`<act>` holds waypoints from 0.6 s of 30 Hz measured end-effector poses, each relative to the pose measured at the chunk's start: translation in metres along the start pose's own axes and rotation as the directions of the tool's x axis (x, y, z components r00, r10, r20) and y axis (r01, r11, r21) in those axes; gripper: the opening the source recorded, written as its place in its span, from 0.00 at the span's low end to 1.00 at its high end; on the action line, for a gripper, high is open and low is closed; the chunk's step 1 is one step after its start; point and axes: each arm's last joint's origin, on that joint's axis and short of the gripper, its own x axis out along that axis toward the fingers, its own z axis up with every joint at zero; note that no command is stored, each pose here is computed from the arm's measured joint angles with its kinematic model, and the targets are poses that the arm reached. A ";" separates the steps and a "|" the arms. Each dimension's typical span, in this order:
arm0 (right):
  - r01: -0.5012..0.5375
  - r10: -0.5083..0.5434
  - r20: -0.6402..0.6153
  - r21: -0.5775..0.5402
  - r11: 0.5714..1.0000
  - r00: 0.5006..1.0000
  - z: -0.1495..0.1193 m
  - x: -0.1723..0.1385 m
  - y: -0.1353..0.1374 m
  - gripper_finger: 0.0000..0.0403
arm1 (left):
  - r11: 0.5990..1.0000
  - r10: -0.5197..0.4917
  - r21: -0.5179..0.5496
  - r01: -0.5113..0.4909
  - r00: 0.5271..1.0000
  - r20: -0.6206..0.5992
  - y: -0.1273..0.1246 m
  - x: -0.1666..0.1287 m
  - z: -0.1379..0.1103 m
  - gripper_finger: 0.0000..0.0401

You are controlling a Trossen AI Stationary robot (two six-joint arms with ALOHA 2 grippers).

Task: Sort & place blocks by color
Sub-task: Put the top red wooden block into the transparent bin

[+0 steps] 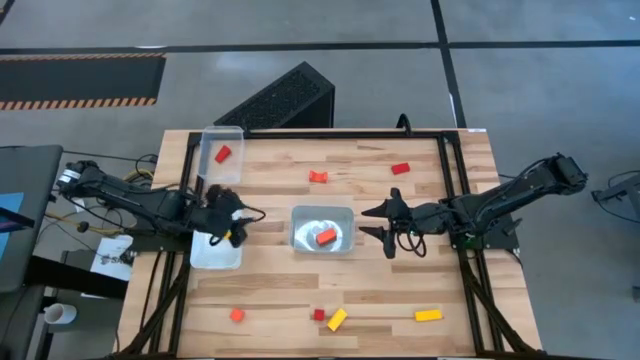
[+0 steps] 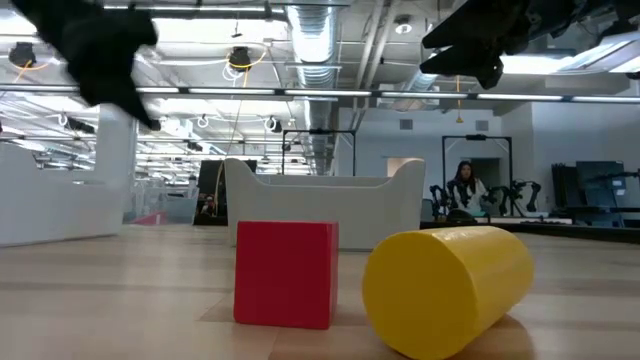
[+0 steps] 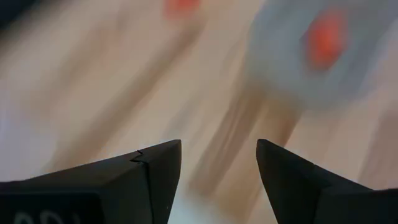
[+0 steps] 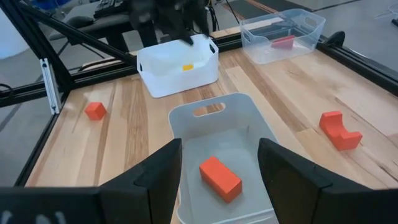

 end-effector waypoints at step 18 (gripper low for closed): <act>0.046 -0.047 0.010 0.087 0.995 0.999 0.004 0.004 -0.010 0.58 | 0.898 -0.348 0.432 0.082 0.732 0.585 -0.031 0.008 0.060 0.48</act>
